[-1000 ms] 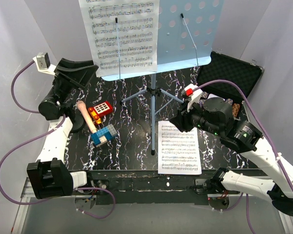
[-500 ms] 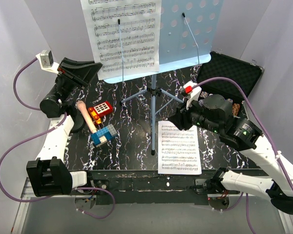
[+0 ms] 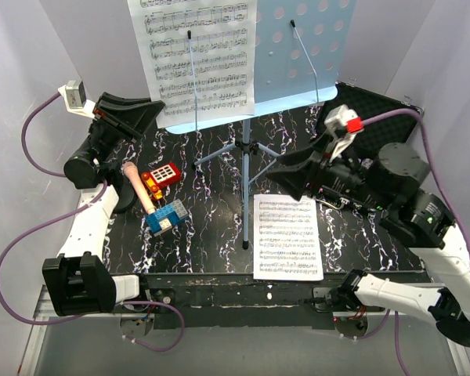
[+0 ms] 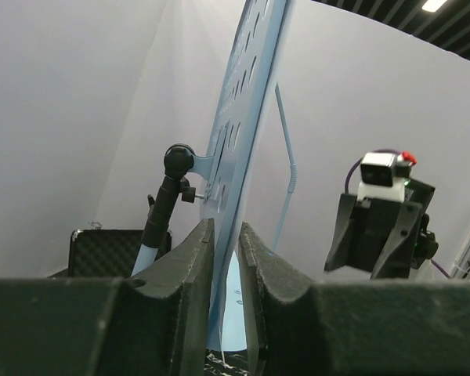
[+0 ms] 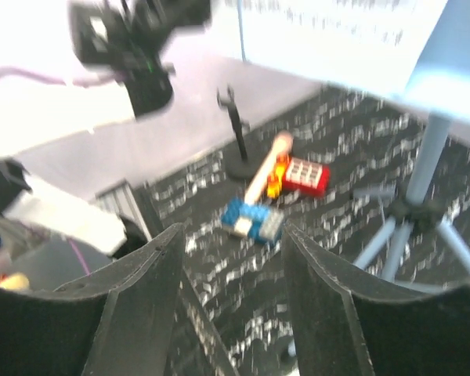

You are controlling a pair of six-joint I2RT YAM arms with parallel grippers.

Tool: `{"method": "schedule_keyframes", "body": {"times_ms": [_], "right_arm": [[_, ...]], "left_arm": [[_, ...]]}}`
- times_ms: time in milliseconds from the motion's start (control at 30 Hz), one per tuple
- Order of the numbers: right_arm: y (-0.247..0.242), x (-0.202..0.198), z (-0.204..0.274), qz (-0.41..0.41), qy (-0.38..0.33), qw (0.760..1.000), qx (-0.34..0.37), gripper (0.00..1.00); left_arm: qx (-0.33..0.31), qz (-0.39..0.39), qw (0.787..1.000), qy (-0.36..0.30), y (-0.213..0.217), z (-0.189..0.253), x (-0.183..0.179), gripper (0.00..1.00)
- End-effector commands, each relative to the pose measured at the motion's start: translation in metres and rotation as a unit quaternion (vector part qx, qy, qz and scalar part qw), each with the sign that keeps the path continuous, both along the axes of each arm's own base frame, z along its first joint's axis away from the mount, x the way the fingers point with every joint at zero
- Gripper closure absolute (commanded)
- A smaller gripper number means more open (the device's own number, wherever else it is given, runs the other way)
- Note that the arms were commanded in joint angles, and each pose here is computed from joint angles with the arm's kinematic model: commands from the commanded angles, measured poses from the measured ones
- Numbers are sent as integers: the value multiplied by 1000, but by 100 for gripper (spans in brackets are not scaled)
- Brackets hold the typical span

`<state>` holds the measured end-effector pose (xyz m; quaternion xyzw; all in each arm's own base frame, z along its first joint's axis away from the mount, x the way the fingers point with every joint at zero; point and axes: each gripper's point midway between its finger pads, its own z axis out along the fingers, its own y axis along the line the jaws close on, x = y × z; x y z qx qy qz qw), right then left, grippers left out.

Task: Pack up the instrument practice props
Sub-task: Pick up the sheet music from the music stand.

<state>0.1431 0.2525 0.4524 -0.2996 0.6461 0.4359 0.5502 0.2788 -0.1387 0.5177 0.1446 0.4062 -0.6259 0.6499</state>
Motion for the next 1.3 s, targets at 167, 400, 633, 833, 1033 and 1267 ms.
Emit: {"method": "schedule_keyframes", "body": {"times_ms": [167, 400, 633, 833, 1033, 1267], "right_arm": [[28, 32, 130, -25, -78, 986, 143, 39], [74, 58, 145, -11, -69, 987, 146, 39], [108, 76, 139, -4, -50, 988, 146, 39], [114, 74, 146, 0, -59, 984, 168, 39], [118, 79, 159, -5, -70, 981, 182, 39], [135, 84, 159, 7, -61, 979, 192, 44]], "left_arm": [[13, -13, 1000, -24, -7, 6, -18, 81], [11, -11, 1000, -14, -7, -3, -21, 81], [4, -10, 1000, -9, -5, -8, -23, 80], [2, -15, 1000, -12, -7, -5, -26, 80], [-4, -17, 1000, -18, -6, 3, -26, 79], [-13, -14, 999, -30, -5, 15, -27, 79]]}}
